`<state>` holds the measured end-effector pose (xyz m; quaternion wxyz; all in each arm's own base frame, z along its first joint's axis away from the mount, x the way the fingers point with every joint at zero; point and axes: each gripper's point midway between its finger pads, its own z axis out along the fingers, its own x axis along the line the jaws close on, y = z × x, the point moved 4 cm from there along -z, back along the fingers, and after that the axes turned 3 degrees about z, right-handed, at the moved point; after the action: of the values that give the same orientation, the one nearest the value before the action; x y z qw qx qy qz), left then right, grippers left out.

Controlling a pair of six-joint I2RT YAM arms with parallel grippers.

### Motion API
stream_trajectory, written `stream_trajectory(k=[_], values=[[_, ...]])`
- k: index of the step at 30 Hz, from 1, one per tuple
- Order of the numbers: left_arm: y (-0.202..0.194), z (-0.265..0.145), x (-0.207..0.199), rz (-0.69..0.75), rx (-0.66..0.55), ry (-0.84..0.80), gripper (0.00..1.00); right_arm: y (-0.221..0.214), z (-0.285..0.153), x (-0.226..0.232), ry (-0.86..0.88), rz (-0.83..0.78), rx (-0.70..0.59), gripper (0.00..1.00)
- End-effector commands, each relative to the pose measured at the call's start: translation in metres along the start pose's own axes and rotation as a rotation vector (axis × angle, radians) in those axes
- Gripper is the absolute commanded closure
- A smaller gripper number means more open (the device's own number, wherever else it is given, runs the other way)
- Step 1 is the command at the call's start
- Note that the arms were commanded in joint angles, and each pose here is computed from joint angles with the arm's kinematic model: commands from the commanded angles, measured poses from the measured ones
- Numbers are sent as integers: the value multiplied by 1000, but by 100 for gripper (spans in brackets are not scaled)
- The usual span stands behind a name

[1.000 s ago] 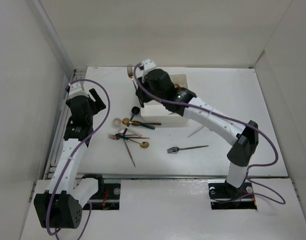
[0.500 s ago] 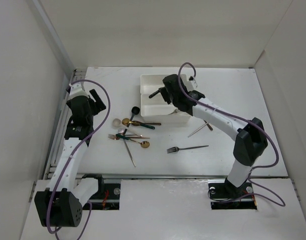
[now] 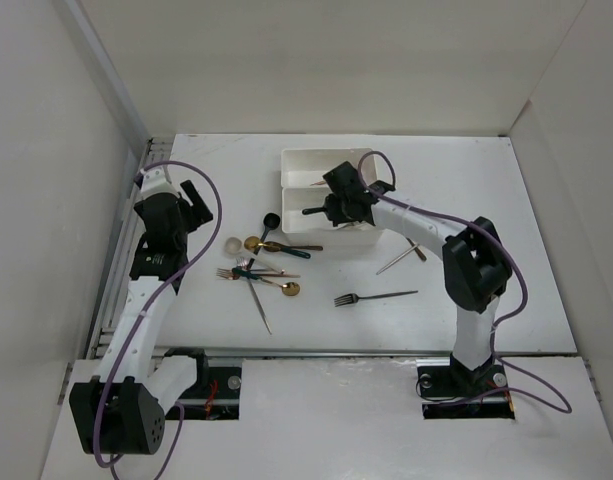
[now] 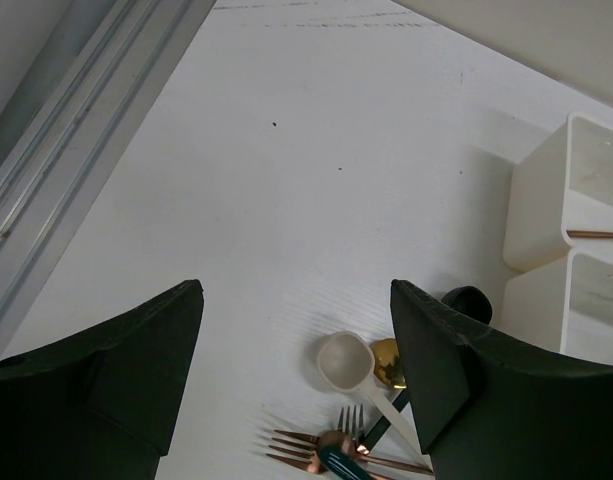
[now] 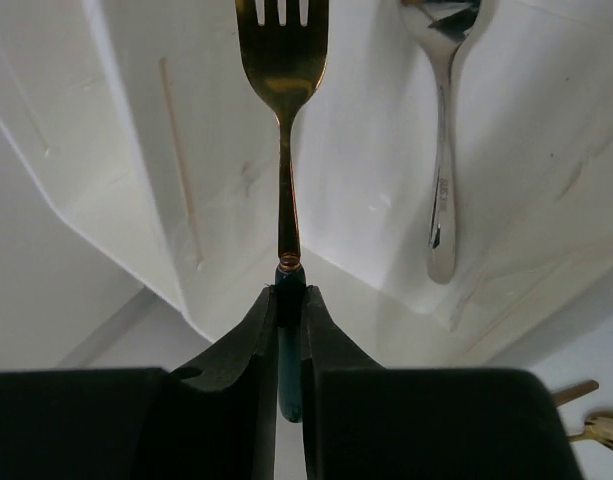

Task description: Sort the eating utensils into containers

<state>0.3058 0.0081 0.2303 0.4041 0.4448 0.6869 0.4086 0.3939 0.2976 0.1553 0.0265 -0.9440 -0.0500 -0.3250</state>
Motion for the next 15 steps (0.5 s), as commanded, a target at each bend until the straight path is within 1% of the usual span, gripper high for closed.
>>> stream_trajectory(k=[1,2,3,5,6,7,8,9,10,11,13,14,15], values=[[11,-4,1,-4,-53,0,28,-3,-7,14,-15,100,36,96],[8,-4,2,-14,-38,4,28,-4,-7,14,-20,100,44,90],[3,-5,1,-23,-14,-1,28,-3,-5,11,-28,97,40,75],[-4,-8,-6,-60,24,-35,30,-5,-10,13,-16,83,60,64],[-9,-7,-8,-67,47,-46,32,-5,-18,19,8,78,72,55],[-13,-9,-15,-74,70,-85,32,-8,-23,21,33,29,72,52],[-16,-10,-17,-83,86,-94,33,-8,-30,27,79,-7,38,47],[-18,-8,-18,-92,100,-98,33,-5,-36,38,127,-37,17,45],[-21,-9,-19,-114,117,-101,33,-8,-46,43,170,-142,-6,38],[-27,-8,-20,-121,147,-105,33,-3,-50,49,204,-196,-72,35],[-31,-10,-25,-128,169,-125,34,-8,-70,65,292,-318,-97,29],[-37,-10,-25,-137,197,-125,34,-7,-76,69,345,-552,-126,29],[-37,-10,-26,-137,201,-133,35,-24,-84,70,422,-724,-44,29]])
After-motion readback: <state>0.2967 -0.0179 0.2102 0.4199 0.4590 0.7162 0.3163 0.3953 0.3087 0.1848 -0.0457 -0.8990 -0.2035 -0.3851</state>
